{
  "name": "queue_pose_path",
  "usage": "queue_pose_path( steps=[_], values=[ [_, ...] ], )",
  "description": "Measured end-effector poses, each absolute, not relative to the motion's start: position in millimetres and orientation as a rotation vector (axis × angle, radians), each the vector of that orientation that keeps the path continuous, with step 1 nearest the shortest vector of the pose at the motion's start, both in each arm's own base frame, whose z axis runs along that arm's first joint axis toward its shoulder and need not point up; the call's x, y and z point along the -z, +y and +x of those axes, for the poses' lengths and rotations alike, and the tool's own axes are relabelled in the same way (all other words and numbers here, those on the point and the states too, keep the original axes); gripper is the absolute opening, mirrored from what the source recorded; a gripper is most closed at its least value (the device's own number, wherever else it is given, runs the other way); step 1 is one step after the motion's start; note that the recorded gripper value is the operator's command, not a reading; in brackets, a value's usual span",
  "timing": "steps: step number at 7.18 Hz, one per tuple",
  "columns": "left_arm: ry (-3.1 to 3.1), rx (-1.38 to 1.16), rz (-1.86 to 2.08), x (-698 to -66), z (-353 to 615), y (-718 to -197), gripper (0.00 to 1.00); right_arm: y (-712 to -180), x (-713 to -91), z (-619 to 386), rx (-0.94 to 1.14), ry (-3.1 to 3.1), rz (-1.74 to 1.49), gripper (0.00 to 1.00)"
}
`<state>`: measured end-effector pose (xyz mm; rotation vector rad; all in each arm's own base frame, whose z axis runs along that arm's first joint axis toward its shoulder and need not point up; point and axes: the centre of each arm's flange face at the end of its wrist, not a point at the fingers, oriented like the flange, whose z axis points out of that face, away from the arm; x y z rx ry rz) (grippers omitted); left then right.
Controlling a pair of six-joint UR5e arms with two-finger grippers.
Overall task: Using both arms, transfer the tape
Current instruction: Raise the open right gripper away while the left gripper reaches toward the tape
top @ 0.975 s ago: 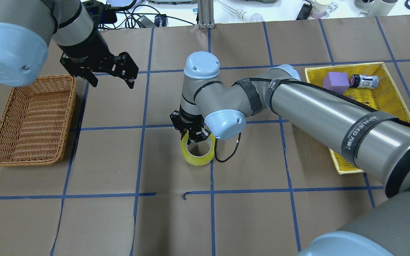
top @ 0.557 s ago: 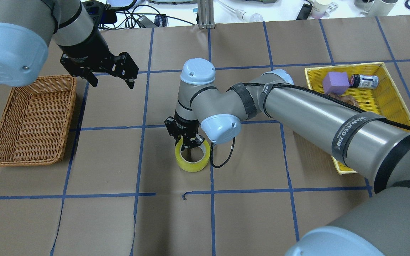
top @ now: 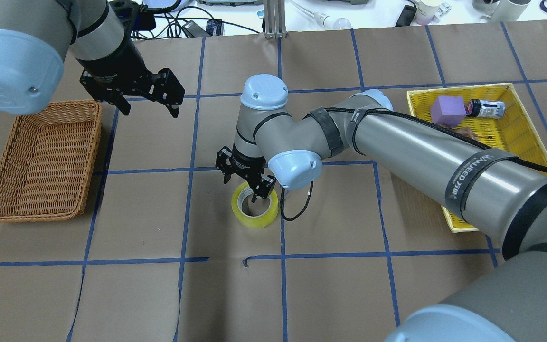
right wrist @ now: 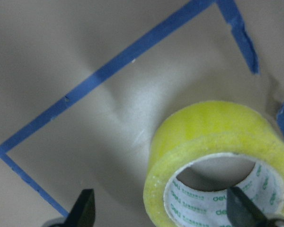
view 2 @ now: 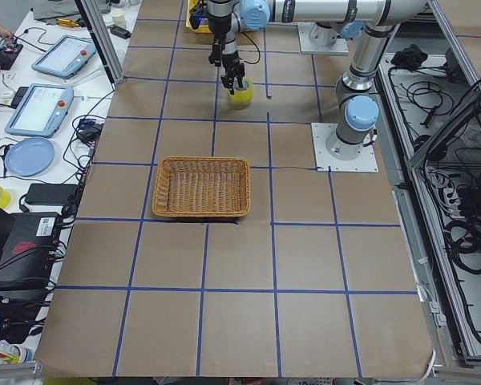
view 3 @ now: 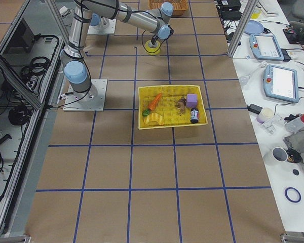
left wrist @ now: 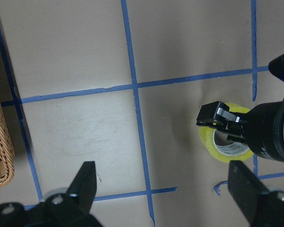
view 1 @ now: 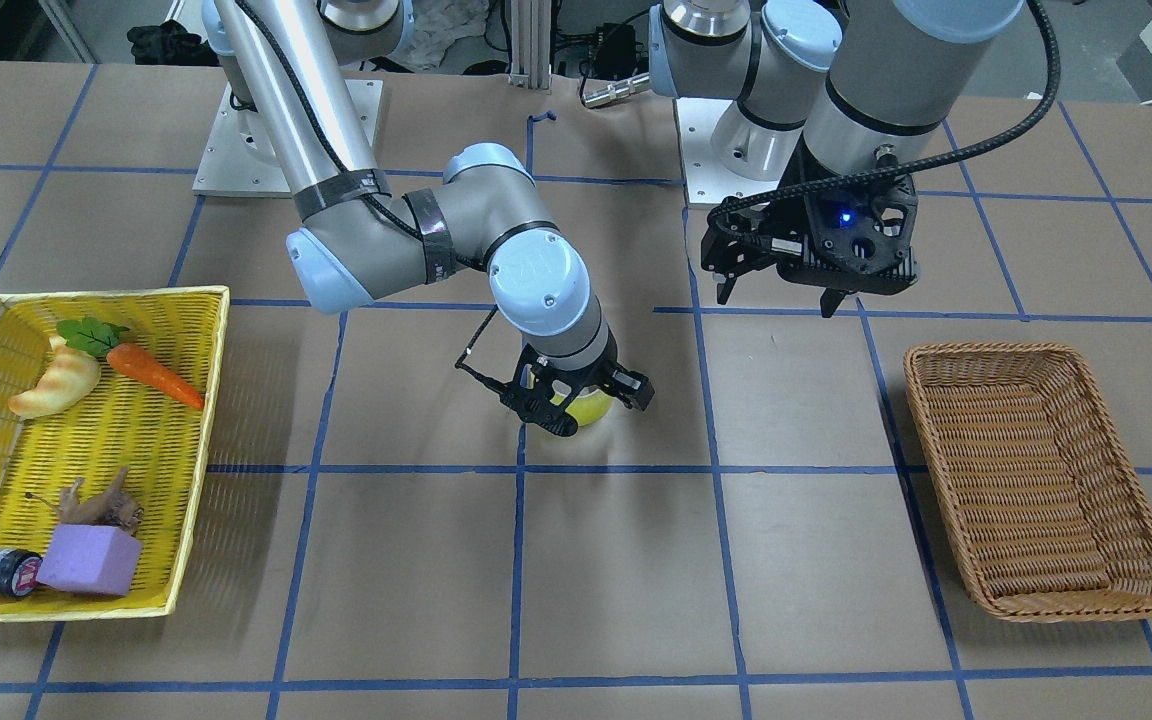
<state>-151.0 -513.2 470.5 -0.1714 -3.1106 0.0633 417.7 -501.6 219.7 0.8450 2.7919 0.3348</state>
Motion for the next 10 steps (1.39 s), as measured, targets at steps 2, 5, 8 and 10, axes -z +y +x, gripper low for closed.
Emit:
queue_pose_path(
  steps=[2, 5, 8, 10],
  values=[
    [-3.105, -0.071, -0.161, -474, -152, -510, 1.00, -524, -253, 380, -0.244, 2.821, 0.815, 1.00],
    [-3.083, -0.032, -0.166, -461, -161, -508, 1.00, -564, -303, 250, -0.215, 2.913, 0.697, 1.00],
    [-2.986, 0.006, -0.118, -395, -184, -494, 1.00, -571, -354, 128, -0.148, 3.041, 0.469, 1.00],
    [-2.978, -0.009, -0.140, -323, -194, -473, 1.00, -556, -389, 101, -0.138, 3.087, 0.380, 1.00]
  ],
)
